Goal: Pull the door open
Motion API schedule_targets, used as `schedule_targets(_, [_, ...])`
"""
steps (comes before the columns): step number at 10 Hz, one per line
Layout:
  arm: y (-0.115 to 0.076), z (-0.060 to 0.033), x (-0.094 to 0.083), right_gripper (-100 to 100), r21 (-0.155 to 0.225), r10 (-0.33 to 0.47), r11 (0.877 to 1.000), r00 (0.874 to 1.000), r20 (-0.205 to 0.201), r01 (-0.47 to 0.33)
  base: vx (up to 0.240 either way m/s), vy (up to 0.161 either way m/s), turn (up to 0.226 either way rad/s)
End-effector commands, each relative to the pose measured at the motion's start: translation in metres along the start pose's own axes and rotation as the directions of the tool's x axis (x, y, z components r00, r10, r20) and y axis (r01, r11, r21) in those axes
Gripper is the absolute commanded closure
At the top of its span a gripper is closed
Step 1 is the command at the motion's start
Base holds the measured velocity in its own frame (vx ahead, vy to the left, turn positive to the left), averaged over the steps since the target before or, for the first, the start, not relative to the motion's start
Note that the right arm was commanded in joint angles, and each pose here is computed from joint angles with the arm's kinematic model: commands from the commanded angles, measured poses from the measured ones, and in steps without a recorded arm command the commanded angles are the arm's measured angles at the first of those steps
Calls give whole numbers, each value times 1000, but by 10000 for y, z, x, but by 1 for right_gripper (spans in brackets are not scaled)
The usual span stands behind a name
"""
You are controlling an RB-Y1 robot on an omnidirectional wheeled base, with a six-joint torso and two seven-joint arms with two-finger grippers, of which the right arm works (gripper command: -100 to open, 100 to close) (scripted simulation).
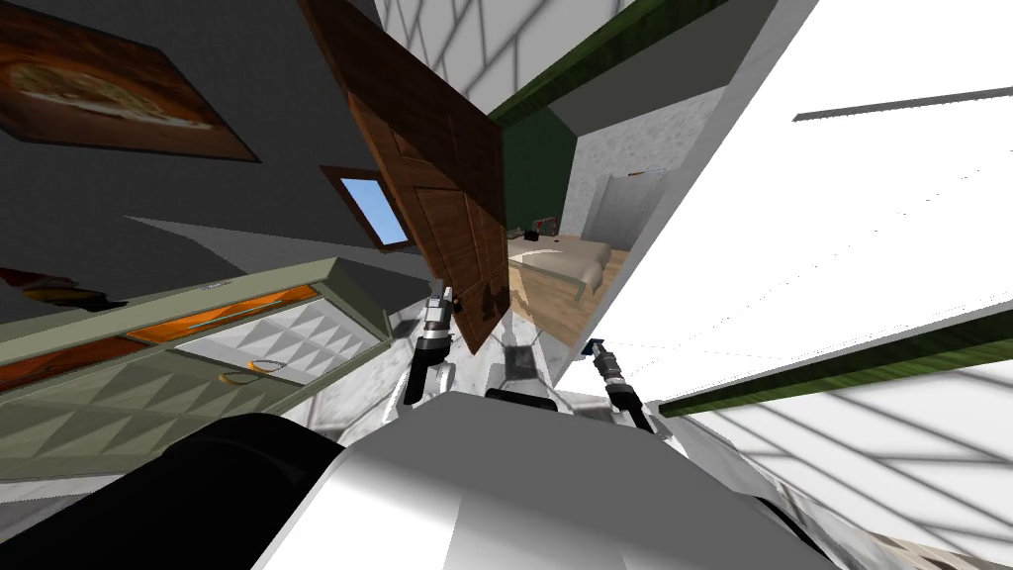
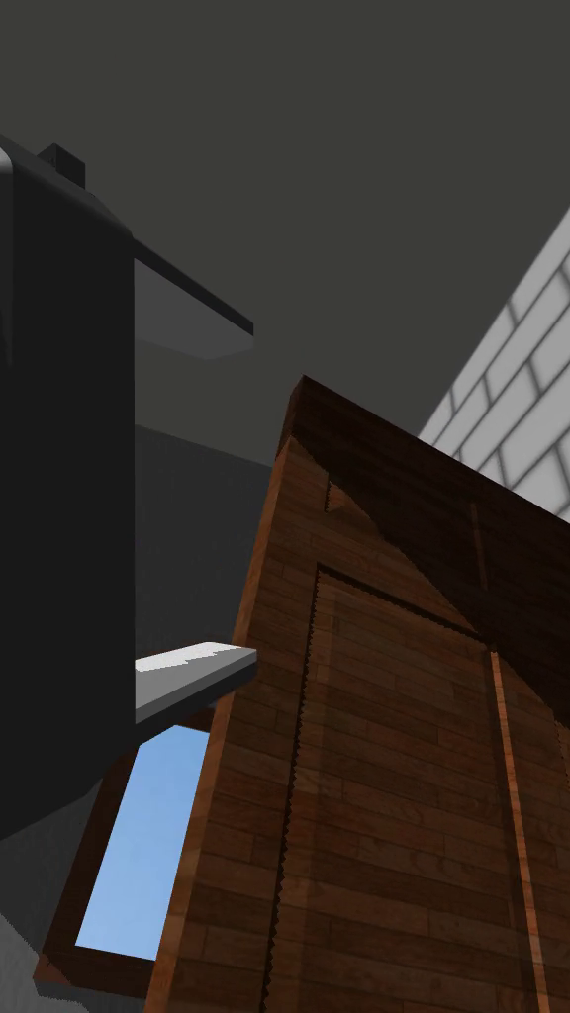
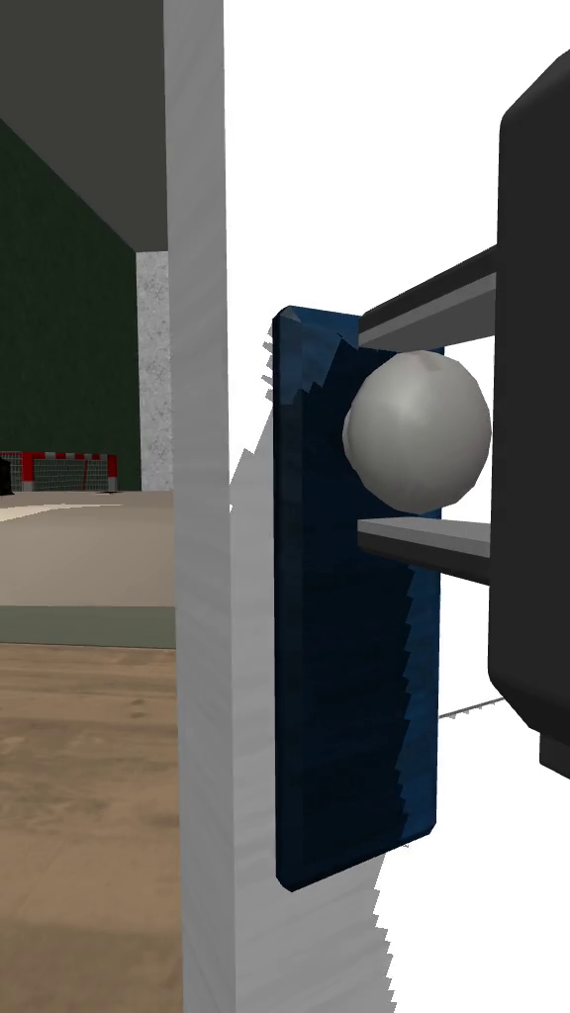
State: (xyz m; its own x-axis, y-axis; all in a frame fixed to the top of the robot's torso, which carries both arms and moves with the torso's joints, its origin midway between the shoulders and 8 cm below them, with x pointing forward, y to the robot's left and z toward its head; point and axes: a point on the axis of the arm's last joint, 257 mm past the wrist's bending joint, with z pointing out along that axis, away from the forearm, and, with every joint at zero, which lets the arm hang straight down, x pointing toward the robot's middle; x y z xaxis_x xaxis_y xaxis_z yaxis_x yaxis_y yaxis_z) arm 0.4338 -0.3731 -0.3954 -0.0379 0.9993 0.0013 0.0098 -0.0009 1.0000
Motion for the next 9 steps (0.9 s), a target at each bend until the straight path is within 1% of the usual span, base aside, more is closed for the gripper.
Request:
schedule_targets(1, [9, -63, -2, 100, -4, -2, 1000, 1000, -21, 2, -142, -54, 116])
schedule_targets(5, [28, -252, 4, 100, -10, -4, 1000, 996, -84, 3, -215, -86, 113])
schedule_targets(7, [34, -354, 13, 100, -10, -3, 1000, 993, -118, 2, -219, -59, 95])
schedule_targets(9, [34, -354, 13, 100, -10, -3, 1000, 993, -118, 2, -96, -36, 0])
